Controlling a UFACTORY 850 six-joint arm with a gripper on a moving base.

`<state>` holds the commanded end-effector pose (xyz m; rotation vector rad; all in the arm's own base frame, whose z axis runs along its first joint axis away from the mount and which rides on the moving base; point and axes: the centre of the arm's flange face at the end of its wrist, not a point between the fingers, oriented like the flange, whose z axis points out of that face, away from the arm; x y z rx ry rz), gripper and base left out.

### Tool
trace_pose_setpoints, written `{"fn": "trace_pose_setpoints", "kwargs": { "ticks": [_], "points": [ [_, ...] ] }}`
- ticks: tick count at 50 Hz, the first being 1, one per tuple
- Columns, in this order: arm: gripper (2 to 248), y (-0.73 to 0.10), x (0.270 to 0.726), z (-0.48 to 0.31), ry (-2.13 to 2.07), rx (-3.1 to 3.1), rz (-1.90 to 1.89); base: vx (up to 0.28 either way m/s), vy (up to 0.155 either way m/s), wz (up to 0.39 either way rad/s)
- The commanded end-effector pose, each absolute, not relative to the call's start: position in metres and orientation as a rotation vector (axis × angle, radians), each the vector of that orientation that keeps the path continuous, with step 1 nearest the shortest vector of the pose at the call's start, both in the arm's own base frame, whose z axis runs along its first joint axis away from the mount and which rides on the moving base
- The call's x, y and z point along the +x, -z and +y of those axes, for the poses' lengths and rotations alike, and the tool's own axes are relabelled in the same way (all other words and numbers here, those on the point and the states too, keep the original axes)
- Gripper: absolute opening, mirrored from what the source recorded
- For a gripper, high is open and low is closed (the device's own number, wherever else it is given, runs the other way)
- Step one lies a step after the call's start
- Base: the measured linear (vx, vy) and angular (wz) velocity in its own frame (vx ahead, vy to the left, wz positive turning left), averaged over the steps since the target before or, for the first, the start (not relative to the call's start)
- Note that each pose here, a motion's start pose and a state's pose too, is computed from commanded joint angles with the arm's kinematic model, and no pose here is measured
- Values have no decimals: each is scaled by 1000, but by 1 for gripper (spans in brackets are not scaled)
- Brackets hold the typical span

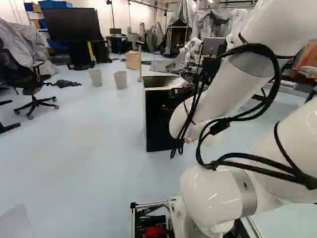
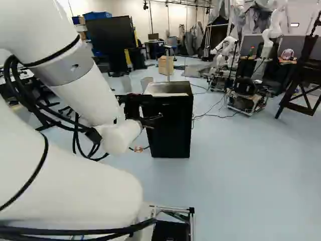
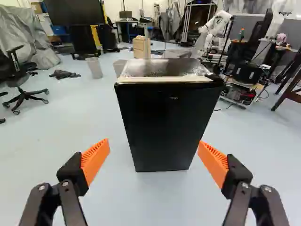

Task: Grab a drink from the fridge

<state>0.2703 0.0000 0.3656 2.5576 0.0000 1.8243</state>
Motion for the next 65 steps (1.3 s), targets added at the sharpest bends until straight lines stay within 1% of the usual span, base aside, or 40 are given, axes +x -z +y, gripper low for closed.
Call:
{"fn": "trace_pose_setpoints", "kwargs": {
  "ticks": [27, 65],
  "points": [
    [247, -366, 270, 0, -1824, 2558, 0, 6, 0, 0],
    [247, -366, 270, 0, -1824, 2558, 0, 83, 2, -3]
  ]
}}
